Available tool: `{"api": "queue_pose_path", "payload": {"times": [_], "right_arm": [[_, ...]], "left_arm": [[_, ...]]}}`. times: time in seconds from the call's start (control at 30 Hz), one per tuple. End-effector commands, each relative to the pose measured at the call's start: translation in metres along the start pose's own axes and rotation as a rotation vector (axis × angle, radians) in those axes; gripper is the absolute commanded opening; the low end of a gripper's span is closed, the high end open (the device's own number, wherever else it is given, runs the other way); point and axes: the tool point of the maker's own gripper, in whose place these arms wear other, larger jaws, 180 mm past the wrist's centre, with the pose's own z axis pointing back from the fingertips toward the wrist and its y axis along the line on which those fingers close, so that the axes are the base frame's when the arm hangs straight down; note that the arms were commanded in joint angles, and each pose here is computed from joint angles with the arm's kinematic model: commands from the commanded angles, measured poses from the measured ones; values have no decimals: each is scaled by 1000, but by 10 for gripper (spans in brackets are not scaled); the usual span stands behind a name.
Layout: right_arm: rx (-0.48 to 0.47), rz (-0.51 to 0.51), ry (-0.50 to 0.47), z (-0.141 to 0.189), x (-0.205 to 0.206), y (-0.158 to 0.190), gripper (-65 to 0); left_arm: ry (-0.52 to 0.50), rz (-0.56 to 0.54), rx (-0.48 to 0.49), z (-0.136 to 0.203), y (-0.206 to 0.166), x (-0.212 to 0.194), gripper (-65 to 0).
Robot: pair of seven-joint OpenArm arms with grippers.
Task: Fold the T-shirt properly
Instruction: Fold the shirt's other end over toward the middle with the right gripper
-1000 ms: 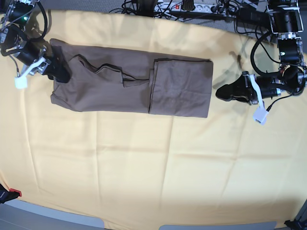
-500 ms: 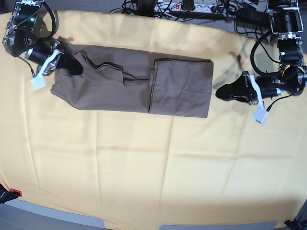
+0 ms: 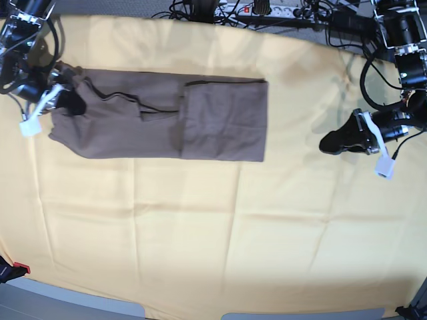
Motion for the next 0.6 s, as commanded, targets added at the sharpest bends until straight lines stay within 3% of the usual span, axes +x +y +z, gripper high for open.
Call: {"api": "queue_pose_path", "payload": {"times": [0.0,0.1,0.2,0.33,0.57], "right_arm": [[-23,48,-70,15,26,-3,-650],[-61,86,-115,35,45,-9,-650],[-40,138,-128,45,58,1,-650],[89,198,-162,50,70,40,-650],[132,351,-233,50,84,93,-650]], "left_arm": [[-39,-46,8,10,-1,19,-650],[-38,-55,25,17,2,23,-650],[-34,-58,29,18,3,23,-650],[-31,-53,29,18,3,21,-650],[-26,-49,29,18,3,18,-650]]}}
